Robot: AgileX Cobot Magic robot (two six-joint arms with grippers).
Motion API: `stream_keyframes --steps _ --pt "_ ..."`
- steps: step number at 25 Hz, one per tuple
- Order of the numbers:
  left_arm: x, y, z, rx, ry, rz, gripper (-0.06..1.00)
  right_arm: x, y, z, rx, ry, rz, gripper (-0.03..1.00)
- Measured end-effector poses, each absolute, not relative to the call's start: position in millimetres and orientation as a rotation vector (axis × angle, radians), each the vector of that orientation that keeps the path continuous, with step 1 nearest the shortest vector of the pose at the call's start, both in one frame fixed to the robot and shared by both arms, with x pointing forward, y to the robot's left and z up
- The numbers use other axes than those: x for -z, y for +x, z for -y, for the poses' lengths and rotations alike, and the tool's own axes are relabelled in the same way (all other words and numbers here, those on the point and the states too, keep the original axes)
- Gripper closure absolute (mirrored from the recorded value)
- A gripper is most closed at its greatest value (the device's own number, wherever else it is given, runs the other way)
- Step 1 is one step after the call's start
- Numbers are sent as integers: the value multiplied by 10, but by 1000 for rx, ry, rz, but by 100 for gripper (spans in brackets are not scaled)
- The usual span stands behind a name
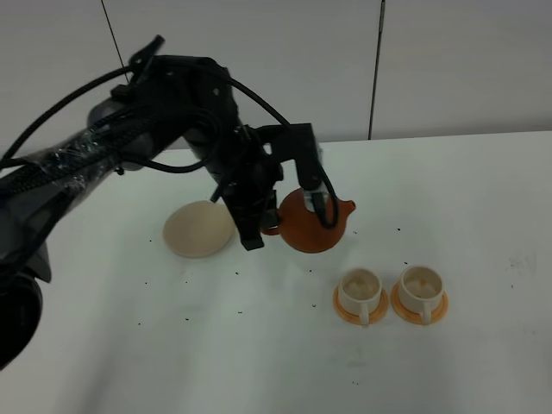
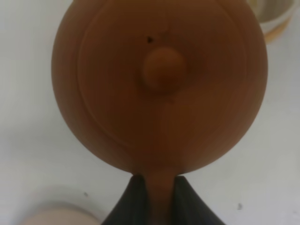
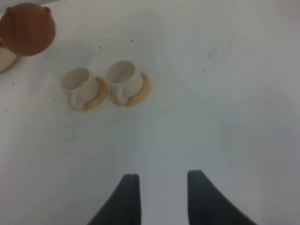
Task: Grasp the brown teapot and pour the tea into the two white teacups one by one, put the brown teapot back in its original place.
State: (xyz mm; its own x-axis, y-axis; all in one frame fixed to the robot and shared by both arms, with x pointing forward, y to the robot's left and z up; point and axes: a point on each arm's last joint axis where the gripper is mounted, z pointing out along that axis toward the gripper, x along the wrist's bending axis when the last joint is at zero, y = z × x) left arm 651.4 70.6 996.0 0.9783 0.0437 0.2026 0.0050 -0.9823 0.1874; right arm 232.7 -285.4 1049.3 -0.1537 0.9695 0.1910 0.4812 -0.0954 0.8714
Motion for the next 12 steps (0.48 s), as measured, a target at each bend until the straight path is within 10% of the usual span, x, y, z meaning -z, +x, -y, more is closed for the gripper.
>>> stream_keyframes --steps 12 --pt "-10024 6431 -252 -601 2847 215 77 -10493 2327 2854 -1201 1588 -1653 73"
